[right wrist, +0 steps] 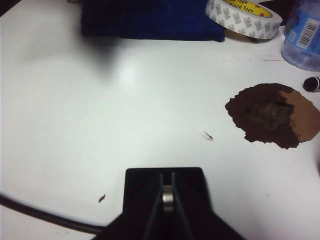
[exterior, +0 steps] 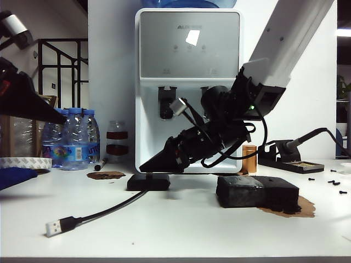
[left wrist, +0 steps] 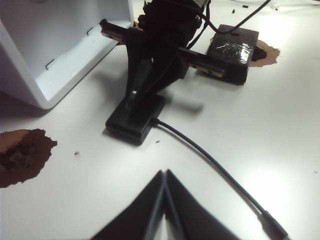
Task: Take the USB flash drive out of the black sponge and insert it into the slot on top of the black USB adpator box.
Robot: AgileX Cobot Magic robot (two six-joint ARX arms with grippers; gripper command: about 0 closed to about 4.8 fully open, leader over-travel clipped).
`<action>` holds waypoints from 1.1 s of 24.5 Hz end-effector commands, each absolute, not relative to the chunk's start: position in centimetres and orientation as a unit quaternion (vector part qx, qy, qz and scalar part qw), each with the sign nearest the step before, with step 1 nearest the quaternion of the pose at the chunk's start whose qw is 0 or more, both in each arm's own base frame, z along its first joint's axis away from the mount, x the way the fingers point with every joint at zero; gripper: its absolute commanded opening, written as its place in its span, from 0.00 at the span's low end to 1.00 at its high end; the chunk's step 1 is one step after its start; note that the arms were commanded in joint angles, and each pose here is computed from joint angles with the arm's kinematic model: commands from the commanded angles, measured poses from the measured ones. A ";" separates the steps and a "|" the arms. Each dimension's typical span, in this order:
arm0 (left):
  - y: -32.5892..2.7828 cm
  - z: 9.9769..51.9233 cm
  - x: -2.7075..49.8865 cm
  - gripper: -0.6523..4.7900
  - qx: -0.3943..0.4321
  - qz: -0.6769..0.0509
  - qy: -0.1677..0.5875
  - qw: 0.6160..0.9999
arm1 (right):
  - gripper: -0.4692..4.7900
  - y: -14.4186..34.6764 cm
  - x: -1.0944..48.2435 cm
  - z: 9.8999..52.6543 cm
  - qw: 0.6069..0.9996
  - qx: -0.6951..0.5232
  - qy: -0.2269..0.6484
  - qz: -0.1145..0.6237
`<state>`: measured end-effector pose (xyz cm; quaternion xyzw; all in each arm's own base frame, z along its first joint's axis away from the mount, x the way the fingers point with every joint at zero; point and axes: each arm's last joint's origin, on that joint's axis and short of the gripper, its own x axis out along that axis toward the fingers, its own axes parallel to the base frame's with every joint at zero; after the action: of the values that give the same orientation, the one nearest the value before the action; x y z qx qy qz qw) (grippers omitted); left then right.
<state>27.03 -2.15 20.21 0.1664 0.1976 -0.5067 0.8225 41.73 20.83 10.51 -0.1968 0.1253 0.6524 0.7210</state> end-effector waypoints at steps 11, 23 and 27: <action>-2.2 20.3 27.1 0.11 0.168 -0.510 0.192 0.821 | 0.09 20.5 40.7 7.2 0.716 -0.171 0.253 0.628; -2.2 19.9 27.3 0.11 0.166 -0.510 0.195 0.821 | 0.09 20.3 40.2 5.6 0.700 -0.209 0.282 0.622; -2.2 19.9 27.3 0.11 0.166 -0.511 0.196 0.821 | 0.09 20.2 39.8 4.7 0.690 -0.223 0.302 0.619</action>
<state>27.19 -2.19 19.86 0.1634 0.2020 -0.5085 0.8209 41.81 20.89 9.31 -0.1953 0.1668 0.6454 0.7194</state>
